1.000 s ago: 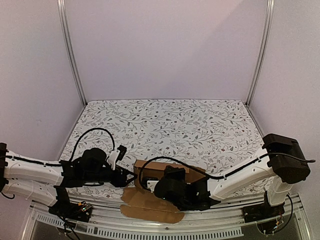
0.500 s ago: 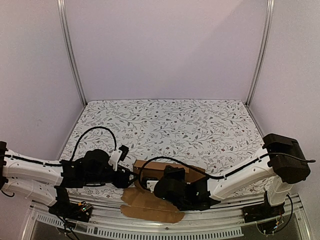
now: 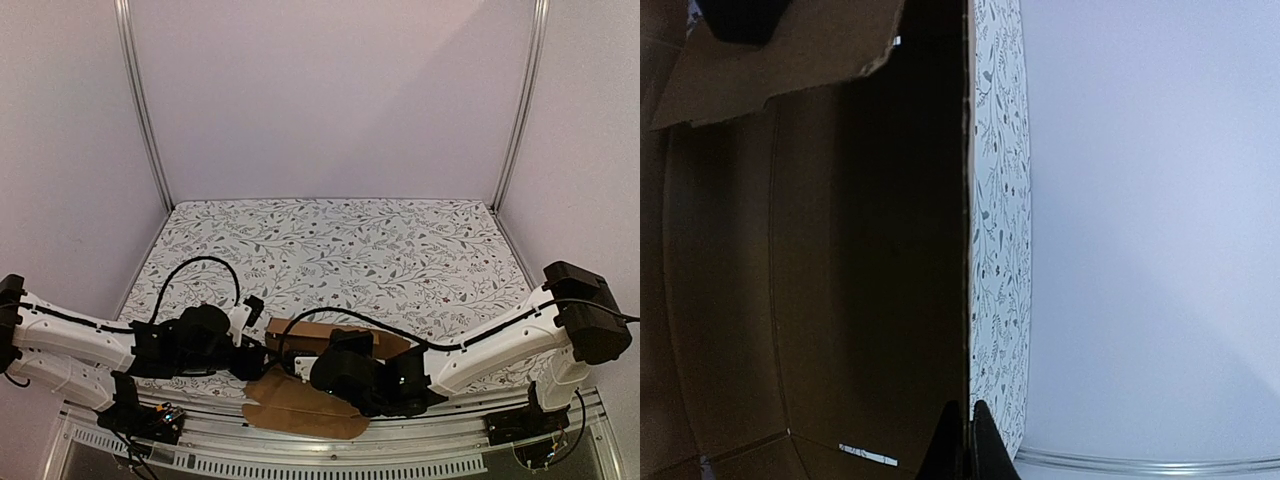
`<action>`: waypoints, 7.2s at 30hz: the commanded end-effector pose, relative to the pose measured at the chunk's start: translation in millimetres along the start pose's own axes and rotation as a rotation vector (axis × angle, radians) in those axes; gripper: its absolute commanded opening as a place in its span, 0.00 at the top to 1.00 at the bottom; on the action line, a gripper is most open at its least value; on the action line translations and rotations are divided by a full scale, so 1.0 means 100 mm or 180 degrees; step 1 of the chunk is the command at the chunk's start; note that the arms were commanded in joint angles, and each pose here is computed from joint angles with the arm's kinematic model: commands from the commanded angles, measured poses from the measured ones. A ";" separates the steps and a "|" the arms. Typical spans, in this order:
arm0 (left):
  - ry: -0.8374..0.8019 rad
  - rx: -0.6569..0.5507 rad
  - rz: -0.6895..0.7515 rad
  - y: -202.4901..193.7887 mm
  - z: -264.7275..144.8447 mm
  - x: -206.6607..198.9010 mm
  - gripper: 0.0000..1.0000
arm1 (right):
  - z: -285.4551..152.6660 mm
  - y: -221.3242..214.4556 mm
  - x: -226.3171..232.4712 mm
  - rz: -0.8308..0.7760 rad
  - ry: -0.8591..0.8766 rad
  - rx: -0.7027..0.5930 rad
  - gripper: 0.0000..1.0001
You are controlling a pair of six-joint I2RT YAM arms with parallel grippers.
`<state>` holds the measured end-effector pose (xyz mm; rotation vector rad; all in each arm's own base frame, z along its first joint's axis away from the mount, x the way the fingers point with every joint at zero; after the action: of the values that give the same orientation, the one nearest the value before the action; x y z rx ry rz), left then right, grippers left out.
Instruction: Fold the paper box
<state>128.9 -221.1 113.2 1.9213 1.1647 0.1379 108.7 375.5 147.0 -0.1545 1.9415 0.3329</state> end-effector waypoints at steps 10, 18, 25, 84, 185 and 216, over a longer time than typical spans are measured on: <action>0.0111 -0.0281 0.0019 0.13 0.01 -0.07 0.48 | -0.08 0.08 0.11 0.0031 0.0173 -0.0049 1.00; 0.0198 -0.0276 0.0015 0.09 0.04 -0.08 0.53 | -0.12 0.12 0.23 -0.0006 0.0216 -0.0019 1.00; 0.0387 -0.0335 -0.0025 0.08 0.01 -0.07 0.66 | -0.14 0.14 0.40 -0.0057 0.0287 0.0014 1.00; 0.0055 -0.0677 0.1112 0.76 0.68 -0.37 1.00 | -0.08 -0.44 -1.10 0.3484 0.1403 -0.0471 0.33; 0.0227 -0.0268 0.0442 0.65 1.11 -0.27 1.00 | 0.18 -1.11 -0.82 0.4348 0.1169 -0.0014 0.41; 0.0868 0.0539 -0.0685 0.65 0.65 -0.16 1.00 | -0.17 -1.25 -1.00 0.4596 0.1588 0.0168 1.00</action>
<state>194.8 -291.5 116.8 1.9645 1.5583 0.2165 162.4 241.9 229.7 1.3366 2.2074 1.2871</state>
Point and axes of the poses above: each gripper's point midway between its finger pads, its own z axis out along the fingers, its own x axis along the line the jaws close on, y = z × x, the point moved 8 cm from there along -z, back along the fingers, and after that the axes turned 1 degree about -z, right-handed, at the moved point
